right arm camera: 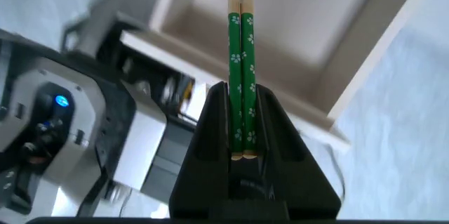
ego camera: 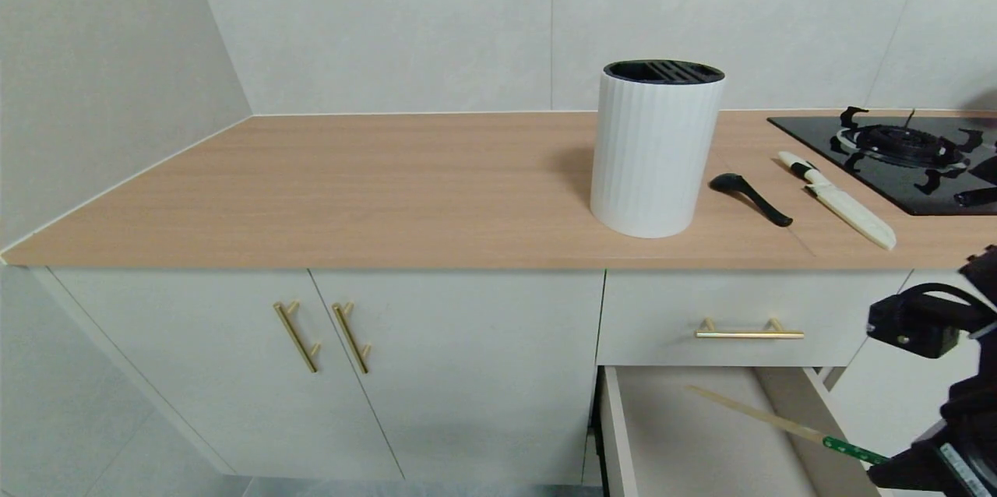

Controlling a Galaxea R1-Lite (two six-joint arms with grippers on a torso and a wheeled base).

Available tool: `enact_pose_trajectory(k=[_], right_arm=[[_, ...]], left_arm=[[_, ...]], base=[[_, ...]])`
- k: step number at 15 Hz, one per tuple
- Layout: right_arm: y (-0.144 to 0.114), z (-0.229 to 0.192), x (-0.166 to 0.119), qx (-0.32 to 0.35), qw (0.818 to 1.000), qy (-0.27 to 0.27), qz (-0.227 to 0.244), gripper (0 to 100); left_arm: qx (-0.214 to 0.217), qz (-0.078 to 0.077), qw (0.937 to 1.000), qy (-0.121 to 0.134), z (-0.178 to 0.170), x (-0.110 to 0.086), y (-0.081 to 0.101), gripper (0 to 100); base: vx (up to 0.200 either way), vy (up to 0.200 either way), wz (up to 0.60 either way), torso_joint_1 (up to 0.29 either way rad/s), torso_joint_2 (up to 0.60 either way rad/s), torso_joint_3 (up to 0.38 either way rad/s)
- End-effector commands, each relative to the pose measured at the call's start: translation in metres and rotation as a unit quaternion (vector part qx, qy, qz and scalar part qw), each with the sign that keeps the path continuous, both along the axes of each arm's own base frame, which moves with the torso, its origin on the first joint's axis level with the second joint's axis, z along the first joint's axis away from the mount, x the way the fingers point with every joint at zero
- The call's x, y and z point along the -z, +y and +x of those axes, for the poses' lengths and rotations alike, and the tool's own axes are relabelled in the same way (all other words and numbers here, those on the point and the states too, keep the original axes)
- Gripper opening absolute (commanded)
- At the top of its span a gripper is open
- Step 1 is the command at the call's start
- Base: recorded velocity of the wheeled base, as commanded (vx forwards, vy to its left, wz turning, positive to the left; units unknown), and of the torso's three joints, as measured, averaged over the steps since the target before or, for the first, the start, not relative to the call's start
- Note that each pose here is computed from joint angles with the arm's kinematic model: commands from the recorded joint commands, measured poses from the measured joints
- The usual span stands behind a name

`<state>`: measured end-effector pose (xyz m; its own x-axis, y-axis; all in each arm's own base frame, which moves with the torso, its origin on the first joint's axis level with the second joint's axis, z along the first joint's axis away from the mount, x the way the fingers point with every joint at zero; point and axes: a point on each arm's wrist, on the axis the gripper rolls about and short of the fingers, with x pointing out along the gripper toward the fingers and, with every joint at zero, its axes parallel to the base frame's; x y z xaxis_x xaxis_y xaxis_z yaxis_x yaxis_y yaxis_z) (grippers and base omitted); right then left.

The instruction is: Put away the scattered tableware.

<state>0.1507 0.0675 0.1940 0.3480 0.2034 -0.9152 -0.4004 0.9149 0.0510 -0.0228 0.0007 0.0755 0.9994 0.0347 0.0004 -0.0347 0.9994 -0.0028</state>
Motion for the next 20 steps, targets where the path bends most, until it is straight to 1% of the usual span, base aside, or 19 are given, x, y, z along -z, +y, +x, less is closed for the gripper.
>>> enact_pose_trajectory(k=[1, 2, 5, 8, 9, 10, 12, 15, 20], right_arm=[[0.01, 0.024, 0.03, 0.009, 0.997, 0.066, -0.026, 0], [0.018, 0.041, 0.045, 0.045, 0.996, 0.076, -0.017, 0], [0.025, 0.057, 0.062, 0.073, 0.993, 0.092, -0.017, 0], [0.031, 0.07, 0.078, 0.089, 0.993, 0.077, -0.003, 0], [0.033, 0.075, 0.088, 0.101, 0.993, 0.066, 0.007, 0], [0.034, 0.078, 0.091, 0.103, 0.993, 0.059, 0.012, 0], [0.035, 0.081, 0.096, 0.109, 0.992, 0.062, 0.013, 0], [0.036, 0.083, 0.097, 0.112, 0.992, 0.051, 0.014, 0], [0.036, 0.084, 0.097, 0.118, 0.992, 0.046, 0.014, 0]], left_arm=[[0.0, 0.0, 1.0, 0.0, 0.0, 0.0, 0.0, 100], [0.0, 0.0, 1.0, 0.0, 0.0, 0.0, 0.0, 100], [0.0, 0.0, 1.0, 0.0, 0.0, 0.0, 0.0, 100], [0.0, 0.0, 1.0, 0.0, 0.0, 0.0, 0.0, 100], [0.0, 0.0, 1.0, 0.0, 0.0, 0.0, 0.0, 100], [0.0, 0.0, 1.0, 0.0, 0.0, 0.0, 0.0, 100], [0.0, -0.001, 1.0, 0.0, 0.0, 0.0, 0.0, 100], [0.0, 0.0, 1.0, 0.0, 0.0, 0.0, 0.0, 100], [0.0, -0.001, 1.0, 0.0, 0.0, 0.0, 0.0, 100]], base=[[0.0, 0.0, 0.0, 0.0, 0.0, 0.0], [0.0, 0.0, 0.0, 0.0, 0.0, 0.0], [0.0, 0.0, 0.0, 0.0, 0.0, 0.0], [0.0, 0.0, 0.0, 0.0, 0.0, 0.0], [0.0, 0.0, 0.0, 0.0, 0.0, 0.0], [0.0, 0.0, 0.0, 0.0, 0.0, 0.0], [0.0, 0.0, 0.0, 0.0, 0.0, 0.0], [0.0, 0.0, 0.0, -0.015, 0.03, 0.024], [0.0, 0.0, 0.0, -0.136, 0.39, 0.243]])
